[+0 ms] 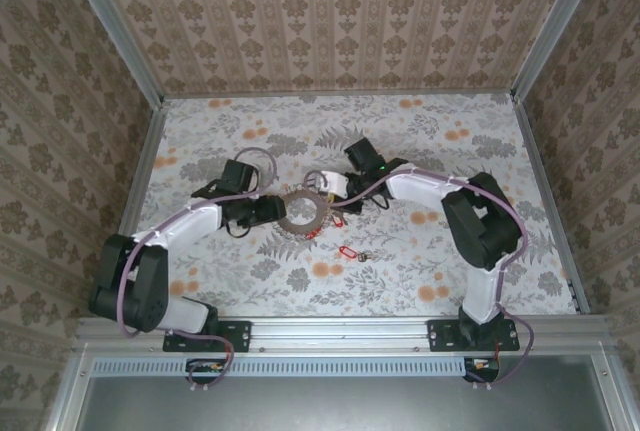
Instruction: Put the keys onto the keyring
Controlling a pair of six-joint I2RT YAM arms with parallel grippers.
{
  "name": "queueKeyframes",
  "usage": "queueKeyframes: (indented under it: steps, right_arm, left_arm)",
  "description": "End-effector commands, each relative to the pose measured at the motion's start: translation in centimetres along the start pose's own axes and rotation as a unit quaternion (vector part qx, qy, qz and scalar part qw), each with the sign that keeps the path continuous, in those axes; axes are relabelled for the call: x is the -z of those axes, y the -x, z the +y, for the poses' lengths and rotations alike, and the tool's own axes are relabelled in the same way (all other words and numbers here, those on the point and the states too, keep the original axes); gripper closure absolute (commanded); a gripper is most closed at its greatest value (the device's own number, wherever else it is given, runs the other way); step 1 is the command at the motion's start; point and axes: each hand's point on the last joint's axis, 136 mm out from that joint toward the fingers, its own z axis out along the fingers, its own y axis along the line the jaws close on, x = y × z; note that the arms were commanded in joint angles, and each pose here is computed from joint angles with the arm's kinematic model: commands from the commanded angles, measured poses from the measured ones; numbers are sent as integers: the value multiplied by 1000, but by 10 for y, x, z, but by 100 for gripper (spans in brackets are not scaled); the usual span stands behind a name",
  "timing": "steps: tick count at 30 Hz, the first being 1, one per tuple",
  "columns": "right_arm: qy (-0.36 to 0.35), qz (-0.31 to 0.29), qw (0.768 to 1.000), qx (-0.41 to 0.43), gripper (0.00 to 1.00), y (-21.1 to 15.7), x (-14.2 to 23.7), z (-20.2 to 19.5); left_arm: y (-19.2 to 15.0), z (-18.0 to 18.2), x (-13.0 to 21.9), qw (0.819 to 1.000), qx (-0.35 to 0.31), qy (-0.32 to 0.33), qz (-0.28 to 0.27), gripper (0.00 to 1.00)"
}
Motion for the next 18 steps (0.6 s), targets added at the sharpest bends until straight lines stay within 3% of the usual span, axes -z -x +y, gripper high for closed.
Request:
queueKeyframes:
  steps: [1,3,11,18]
  right_arm:
    - [40,8,999,26,78,-6,11,25]
    - [58,19,998,31,72,-7,9,34]
    - [106,95,988,68,72,-23,-10,59]
    - [88,112,987,73,69,-18,-27,52]
  left_arm:
    - [3,-3,-2,1000,-18,18,3,39]
    - [2,-2,-5,1000,-12,18,4,39]
    - [2,-5,-10,1000,-10,11,17,40]
    - [-3,2,-17,999,6,13,31,40]
